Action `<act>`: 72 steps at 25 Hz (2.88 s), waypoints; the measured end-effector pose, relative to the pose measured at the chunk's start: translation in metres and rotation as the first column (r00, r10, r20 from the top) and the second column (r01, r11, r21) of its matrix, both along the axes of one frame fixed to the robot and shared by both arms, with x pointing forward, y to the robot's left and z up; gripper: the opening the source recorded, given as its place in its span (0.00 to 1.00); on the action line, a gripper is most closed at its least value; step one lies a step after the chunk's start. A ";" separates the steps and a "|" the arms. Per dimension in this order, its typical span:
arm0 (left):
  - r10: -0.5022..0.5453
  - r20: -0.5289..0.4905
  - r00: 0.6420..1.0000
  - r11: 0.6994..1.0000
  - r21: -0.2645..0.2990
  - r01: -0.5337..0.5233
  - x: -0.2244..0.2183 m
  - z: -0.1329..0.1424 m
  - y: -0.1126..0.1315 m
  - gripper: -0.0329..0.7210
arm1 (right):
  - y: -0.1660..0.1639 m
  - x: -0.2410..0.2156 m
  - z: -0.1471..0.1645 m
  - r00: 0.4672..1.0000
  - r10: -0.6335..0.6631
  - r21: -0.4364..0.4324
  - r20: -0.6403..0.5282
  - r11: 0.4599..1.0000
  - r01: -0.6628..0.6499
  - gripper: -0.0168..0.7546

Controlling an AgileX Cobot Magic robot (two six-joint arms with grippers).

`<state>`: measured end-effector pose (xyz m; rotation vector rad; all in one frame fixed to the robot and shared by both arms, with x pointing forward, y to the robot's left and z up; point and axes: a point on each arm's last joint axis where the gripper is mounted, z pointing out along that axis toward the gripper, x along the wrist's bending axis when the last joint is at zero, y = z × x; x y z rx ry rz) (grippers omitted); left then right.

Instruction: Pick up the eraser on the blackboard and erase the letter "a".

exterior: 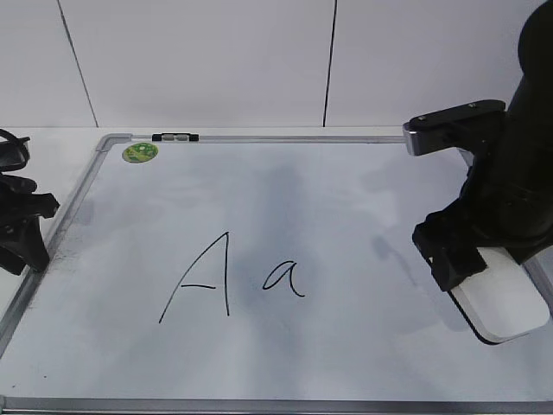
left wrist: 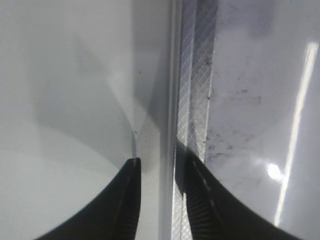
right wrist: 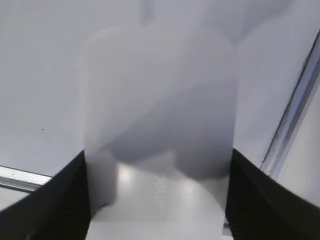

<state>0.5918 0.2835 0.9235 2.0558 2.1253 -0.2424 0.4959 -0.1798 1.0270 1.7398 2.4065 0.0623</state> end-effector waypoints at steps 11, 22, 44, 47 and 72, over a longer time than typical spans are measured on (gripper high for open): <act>0.005 -0.009 1.000 1.000 -0.016 -0.006 0.000 0.000 -0.001 0.07 | 0.000 0.000 0.000 1.000 0.003 0.001 0.002 1.000 -0.003 0.71; 0.012 -0.008 1.000 1.000 -0.027 -0.012 0.001 0.001 -0.002 0.07 | 0.011 0.015 0.008 0.999 0.045 0.028 0.009 0.999 -0.045 0.71; 0.013 -0.007 1.000 0.999 -0.033 -0.014 0.001 0.001 -0.003 0.07 | 0.102 0.094 -0.037 0.979 0.186 0.037 -0.082 0.982 -0.183 0.71; 0.014 -0.005 1.000 0.999 -0.033 -0.014 0.001 0.001 -0.003 0.07 | 0.103 0.097 -0.050 0.977 0.185 0.018 -0.109 0.983 -0.185 0.71; 0.018 0.012 1.000 0.999 -0.032 -0.018 0.002 0.001 -0.003 0.07 | 0.119 0.098 -0.077 0.962 0.223 -0.025 -0.157 0.973 -0.230 0.71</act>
